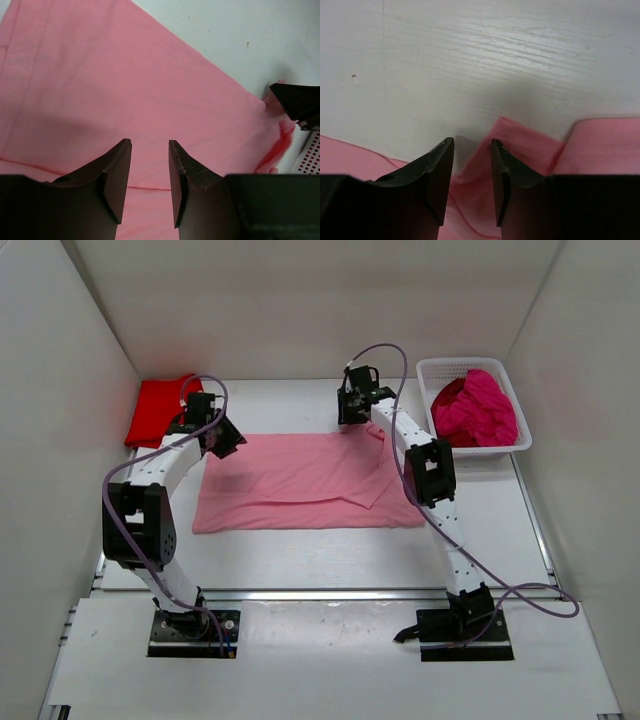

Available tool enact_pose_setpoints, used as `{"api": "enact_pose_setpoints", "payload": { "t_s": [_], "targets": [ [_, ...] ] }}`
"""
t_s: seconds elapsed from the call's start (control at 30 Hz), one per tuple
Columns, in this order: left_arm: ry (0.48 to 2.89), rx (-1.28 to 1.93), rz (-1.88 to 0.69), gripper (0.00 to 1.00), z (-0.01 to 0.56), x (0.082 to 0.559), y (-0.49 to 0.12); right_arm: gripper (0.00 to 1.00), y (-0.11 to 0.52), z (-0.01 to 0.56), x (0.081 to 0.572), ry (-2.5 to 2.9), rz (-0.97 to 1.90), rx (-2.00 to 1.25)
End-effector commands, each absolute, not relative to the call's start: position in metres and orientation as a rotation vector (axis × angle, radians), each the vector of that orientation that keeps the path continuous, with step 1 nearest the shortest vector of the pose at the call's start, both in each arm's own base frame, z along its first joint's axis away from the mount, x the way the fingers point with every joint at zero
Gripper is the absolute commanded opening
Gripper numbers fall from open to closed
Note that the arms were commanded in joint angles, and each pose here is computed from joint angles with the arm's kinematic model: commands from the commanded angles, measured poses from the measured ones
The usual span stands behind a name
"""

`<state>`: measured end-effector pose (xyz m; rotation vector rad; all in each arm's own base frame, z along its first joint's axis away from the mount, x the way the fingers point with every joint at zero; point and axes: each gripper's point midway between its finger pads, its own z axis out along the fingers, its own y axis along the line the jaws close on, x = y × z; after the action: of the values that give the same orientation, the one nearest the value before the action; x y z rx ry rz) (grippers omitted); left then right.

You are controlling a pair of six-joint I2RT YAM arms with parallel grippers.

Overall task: Fold and stack the t-shirts
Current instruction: Fold the flattened tshirt in 1/3 of the way

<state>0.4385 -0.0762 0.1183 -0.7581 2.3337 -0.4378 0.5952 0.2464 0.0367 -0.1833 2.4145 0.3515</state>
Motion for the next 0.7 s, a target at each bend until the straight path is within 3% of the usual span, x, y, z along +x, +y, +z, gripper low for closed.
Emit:
{"api": "enact_pose_setpoints", "payload": {
  "t_s": [0.0, 0.17, 0.4, 0.5, 0.67],
  "targets": [
    [2.262, -0.725, -0.521, 0.47, 0.148, 0.439, -0.084, 0.33, 0.245, 0.049, 0.606, 2.364, 0.299, -0.147],
    [2.246, -0.725, -0.558, 0.46, 0.155, 0.437, -0.085, 0.33, 0.251, 0.048, 0.607, 2.368, 0.331, -0.128],
    [2.222, -0.75, -0.583, 0.46, 0.161, 0.436, -0.079, 0.44, 0.281, 0.04, 0.605, 2.398, 0.544, -0.072],
    [2.211, -0.761, -0.578, 0.47, 0.164, 0.437, -0.073, 0.43, 0.274, 0.032, 0.605, 2.429, 0.541, -0.015],
    [2.202, -0.745, -0.571, 0.47, 0.17, 0.44, -0.075, 0.38, 0.278, 0.074, 0.61, 2.336, 0.408, -0.116]
  ]
}}
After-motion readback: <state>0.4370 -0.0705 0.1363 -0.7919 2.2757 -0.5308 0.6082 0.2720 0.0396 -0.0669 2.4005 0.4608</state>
